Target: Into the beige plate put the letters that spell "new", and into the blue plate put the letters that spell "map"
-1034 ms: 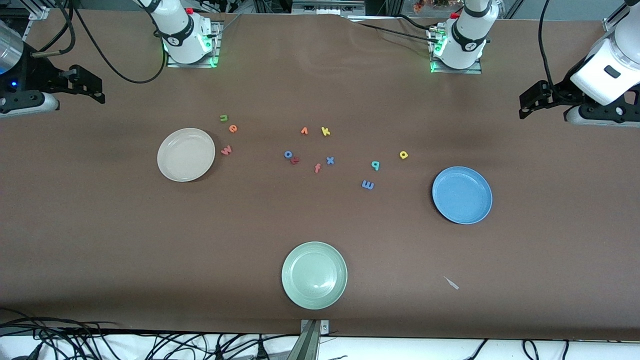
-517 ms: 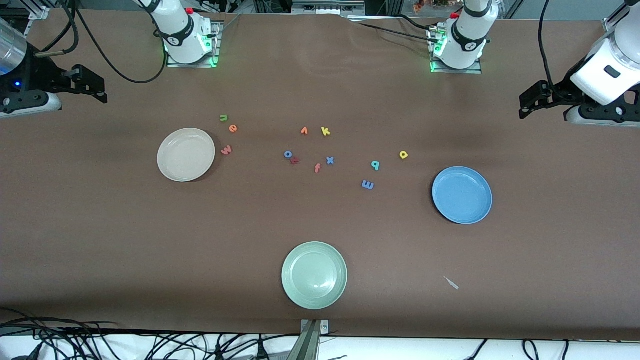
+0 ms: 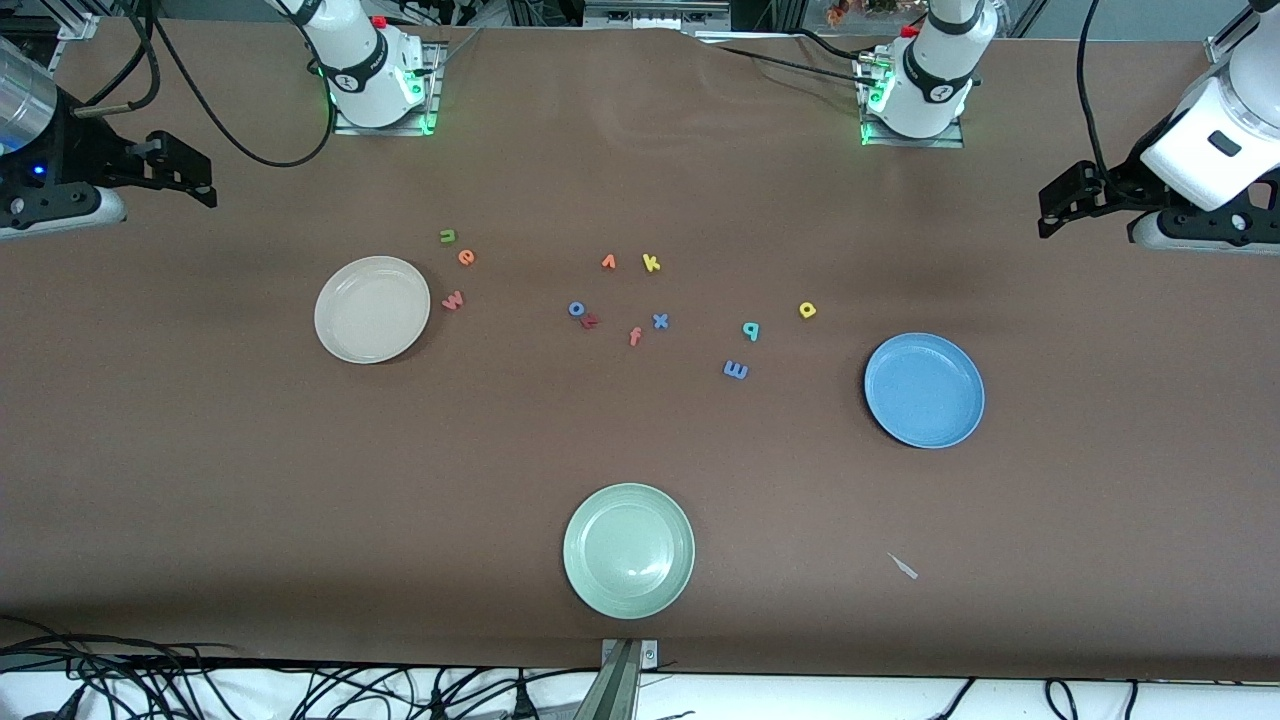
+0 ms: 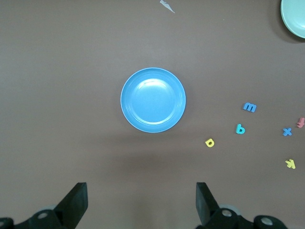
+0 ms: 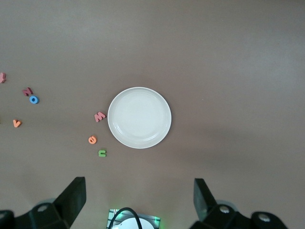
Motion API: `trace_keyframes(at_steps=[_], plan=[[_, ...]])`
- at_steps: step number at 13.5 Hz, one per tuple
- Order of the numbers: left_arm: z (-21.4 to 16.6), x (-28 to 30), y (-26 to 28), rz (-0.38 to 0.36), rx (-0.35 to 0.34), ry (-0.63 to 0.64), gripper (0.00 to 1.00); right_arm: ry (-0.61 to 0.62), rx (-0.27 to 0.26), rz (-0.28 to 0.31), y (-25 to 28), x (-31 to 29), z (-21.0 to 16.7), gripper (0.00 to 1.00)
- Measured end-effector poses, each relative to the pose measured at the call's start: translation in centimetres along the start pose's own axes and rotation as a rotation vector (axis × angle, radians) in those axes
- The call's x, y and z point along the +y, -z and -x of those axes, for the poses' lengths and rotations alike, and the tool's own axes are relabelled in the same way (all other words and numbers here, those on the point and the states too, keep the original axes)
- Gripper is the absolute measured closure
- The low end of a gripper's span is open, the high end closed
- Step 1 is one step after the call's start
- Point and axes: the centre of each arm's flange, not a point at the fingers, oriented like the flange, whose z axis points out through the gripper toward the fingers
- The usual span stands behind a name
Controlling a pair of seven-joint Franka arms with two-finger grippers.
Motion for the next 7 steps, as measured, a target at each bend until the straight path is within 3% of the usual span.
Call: trace_keyframes(at_steps=[7], plan=[[-0.35,-0.03,-0.58,0.000,-0.011,0.000,0.00,0.005,-0.027,-0.005,-0.76,-0.48,-0.23,0.00]])
